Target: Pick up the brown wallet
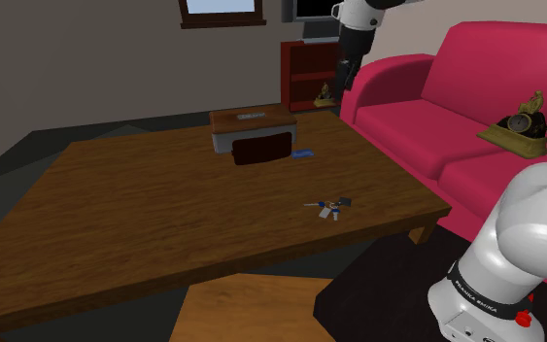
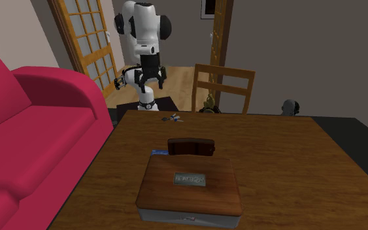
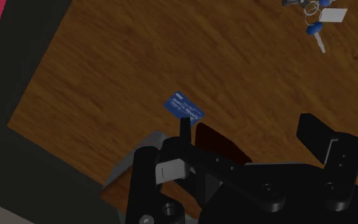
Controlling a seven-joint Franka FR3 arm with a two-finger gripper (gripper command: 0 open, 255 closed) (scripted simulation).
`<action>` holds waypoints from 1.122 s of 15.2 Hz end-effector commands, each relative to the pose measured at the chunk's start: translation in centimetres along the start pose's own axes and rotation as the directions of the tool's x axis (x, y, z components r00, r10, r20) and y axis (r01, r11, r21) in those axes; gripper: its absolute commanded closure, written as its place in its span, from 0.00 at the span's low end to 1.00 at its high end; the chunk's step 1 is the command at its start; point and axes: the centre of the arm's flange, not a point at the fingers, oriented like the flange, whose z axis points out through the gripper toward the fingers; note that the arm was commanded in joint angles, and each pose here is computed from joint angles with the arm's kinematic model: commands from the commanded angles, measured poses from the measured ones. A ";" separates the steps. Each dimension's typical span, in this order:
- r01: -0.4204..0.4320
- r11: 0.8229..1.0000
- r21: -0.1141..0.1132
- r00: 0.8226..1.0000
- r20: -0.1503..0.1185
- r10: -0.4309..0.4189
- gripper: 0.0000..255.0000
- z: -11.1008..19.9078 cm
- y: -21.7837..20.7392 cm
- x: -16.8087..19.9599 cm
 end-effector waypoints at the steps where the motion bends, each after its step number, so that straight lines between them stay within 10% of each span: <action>1: 0.069 0.998 0.010 0.998 0.002 -0.069 0.00 1.5 0.7 2.5; 9: 0.326 0.944 0.053 0.945 0.007 -0.327 0.00 8.1 0.7 11.0; 17: 0.559 0.824 0.096 0.827 0.000 -0.562 0.00 14.8 -1.7 19.1</action>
